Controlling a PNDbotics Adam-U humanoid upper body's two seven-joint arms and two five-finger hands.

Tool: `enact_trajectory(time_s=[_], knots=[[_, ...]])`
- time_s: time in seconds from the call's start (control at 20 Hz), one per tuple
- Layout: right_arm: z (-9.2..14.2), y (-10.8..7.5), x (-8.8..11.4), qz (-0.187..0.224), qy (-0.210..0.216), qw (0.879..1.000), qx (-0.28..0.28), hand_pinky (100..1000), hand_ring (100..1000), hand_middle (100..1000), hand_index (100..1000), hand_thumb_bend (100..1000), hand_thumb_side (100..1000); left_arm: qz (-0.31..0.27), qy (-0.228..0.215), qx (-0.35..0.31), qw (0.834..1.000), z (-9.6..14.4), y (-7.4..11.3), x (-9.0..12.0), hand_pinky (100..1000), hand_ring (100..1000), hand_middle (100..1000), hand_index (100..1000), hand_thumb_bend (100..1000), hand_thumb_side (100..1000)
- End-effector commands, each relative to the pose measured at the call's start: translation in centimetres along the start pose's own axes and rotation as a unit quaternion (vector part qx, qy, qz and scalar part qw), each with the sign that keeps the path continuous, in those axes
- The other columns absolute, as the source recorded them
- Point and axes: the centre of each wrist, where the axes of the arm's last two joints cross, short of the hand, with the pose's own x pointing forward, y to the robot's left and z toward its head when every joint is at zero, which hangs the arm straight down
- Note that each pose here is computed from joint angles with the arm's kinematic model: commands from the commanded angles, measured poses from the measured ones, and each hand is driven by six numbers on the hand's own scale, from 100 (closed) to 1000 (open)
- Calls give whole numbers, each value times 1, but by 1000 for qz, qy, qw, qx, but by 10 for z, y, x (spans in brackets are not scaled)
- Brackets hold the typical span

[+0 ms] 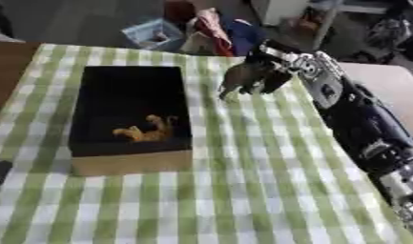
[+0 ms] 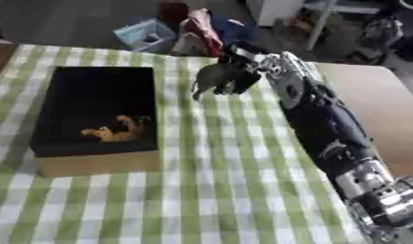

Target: Pick up objects on the table and place them in the box.

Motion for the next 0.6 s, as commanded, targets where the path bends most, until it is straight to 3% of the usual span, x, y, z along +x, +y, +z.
enact_trajectory(time_s=[0.05,0.6], knots=[[1,-30,12,24,-21,999,-27,652,606,480,604,349,116,-9,-7,0,1000,0,8,4,704,595,626,732,405,100],[-15,-47,52,50,-89,994,-30,659,607,483,605,341,129,-7,-3,-7,1000,2,6,2,704,594,626,733,404,100]])
